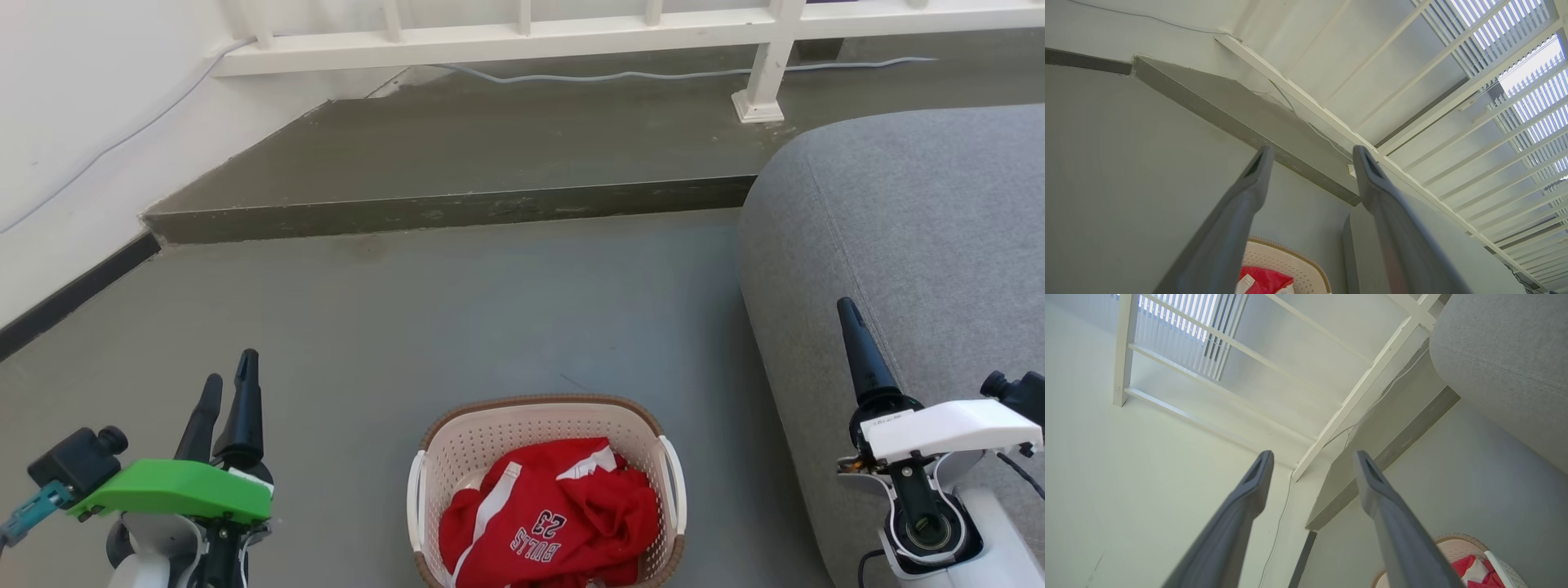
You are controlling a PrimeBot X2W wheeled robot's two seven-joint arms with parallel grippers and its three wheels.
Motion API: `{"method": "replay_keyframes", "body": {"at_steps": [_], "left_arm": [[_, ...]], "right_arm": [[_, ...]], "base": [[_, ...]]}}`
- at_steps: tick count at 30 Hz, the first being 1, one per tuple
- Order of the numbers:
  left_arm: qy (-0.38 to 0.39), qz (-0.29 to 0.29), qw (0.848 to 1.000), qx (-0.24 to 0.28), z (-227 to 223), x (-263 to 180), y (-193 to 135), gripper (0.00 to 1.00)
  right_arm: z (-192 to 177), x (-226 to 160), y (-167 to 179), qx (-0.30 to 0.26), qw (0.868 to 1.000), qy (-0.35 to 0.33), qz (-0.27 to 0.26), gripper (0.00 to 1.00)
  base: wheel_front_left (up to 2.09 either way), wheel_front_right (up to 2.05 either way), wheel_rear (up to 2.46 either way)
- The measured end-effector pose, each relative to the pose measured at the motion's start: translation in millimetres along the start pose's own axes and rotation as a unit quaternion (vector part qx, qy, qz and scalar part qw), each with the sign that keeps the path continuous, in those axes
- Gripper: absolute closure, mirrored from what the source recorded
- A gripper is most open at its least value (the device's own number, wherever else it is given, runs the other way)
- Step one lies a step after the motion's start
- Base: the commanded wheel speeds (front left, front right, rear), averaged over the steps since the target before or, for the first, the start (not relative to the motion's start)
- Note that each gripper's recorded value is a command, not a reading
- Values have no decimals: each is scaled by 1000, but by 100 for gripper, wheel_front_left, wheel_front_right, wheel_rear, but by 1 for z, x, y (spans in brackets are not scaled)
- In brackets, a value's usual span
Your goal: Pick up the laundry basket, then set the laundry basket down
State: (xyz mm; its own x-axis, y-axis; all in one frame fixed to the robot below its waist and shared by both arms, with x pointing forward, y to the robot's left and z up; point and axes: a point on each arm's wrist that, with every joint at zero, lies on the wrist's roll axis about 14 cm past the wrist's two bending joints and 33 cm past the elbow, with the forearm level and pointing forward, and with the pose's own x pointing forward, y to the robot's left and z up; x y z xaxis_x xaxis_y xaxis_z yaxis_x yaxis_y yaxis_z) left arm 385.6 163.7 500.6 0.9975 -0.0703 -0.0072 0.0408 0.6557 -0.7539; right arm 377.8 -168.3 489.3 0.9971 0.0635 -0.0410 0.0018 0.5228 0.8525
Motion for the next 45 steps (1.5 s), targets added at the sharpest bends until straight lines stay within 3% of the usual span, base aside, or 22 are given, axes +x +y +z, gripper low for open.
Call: {"method": "replay_keyframes", "body": {"at_steps": [15, 27, 45], "left_arm": [[-1, -17, 991, 133, -5, 2, -11, 0], [-13, -40, 977, 209, -8, 2, -24, 0], [-43, -78, 945, 315, -5, 2, -43, 0]], "right_arm": [[0, 5, 7, -146, 989, -2, 13, 0], [-7, 8, 15, -252, 967, -1, 30, 0], [-13, 10, 36, -361, 929, -20, 74, 0]], "base": [[0, 0, 0], [0, 0, 0], [0, 0, 0]]}}
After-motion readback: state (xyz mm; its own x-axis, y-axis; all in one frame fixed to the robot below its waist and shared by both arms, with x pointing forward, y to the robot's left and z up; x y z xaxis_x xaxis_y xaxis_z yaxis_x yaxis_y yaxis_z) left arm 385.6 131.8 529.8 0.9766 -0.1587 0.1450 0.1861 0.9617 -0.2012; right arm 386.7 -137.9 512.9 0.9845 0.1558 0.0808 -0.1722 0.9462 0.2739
